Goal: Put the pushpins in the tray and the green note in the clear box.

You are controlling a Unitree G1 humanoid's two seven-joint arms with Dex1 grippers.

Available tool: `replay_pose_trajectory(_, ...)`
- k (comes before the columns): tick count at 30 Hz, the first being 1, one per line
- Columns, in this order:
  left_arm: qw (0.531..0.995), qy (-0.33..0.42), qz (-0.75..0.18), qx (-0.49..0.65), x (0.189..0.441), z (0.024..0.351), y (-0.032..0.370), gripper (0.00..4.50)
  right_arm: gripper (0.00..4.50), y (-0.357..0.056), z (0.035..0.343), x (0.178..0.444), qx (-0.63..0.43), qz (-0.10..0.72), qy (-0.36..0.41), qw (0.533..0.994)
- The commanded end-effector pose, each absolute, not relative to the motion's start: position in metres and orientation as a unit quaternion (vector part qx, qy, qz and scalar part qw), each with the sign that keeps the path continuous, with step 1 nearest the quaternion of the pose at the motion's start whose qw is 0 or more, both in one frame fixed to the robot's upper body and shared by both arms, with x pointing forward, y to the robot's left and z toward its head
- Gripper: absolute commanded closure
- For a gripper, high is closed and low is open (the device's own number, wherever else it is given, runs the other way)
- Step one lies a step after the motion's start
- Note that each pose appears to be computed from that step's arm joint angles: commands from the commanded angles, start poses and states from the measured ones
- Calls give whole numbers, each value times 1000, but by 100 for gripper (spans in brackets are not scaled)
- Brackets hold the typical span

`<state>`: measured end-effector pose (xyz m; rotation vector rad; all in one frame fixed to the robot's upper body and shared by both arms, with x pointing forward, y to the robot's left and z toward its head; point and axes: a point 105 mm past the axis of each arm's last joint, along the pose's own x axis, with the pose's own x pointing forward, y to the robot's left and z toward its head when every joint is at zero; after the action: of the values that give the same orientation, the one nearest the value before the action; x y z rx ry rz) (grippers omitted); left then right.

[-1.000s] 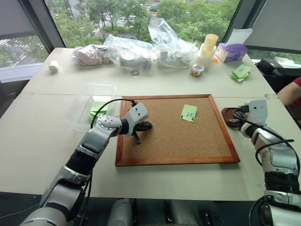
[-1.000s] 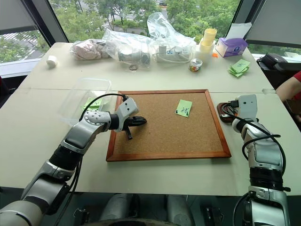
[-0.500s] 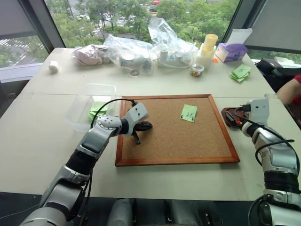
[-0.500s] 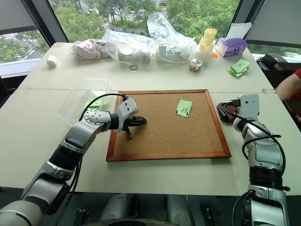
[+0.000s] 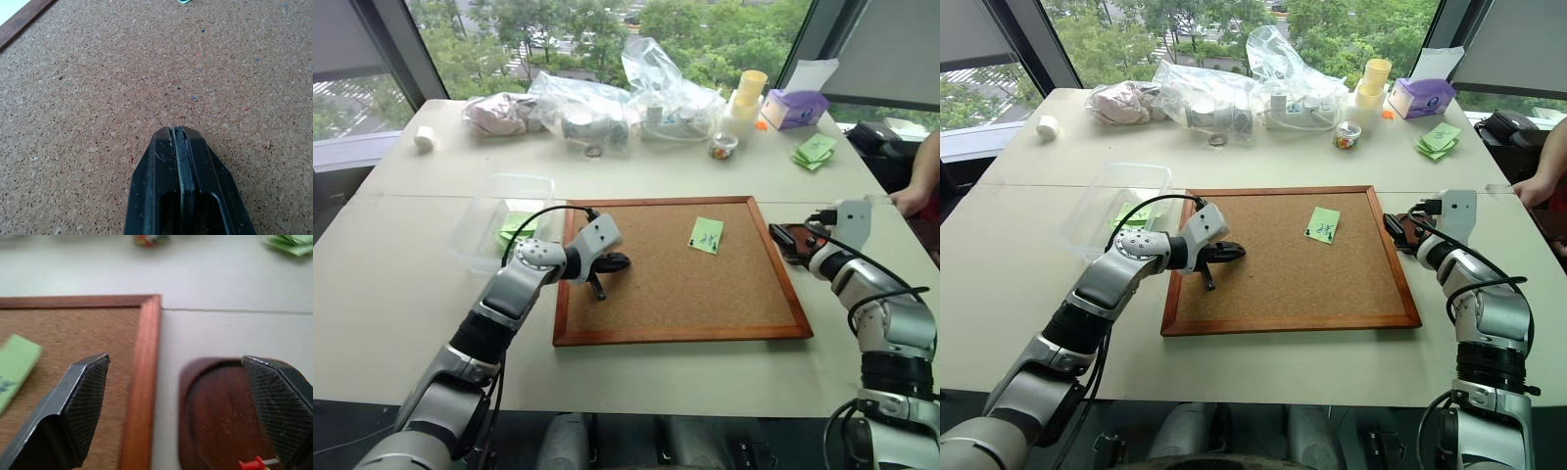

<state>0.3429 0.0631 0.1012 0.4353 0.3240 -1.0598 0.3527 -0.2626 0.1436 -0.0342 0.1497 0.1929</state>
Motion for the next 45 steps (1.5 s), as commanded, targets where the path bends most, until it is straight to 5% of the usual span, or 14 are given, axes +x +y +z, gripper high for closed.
replay_pose_trajectory(1,817,175,-509,206,337,88,62,450,6,-234,147,350,-38,156,66,985)
replay_pose_trajectory(15,817,179,-508,205,336,85,62,450,6,-196,116,355,-44,208,93,973)
replay_pose_trajectory(18,818,180,-507,205,335,84,63,450,85,-193,113,355,-48,211,95,972)
replay_pose_trajectory(25,817,183,-507,203,335,82,63,450,423,-188,109,353,-56,218,95,970)
replay_pose_trajectory(26,817,184,-507,203,335,82,63,450,442,-187,109,352,-56,220,95,969)
replay_pose_trajectory(45,813,190,-508,211,334,79,64,450,442,-199,143,347,-13,158,-21,987)
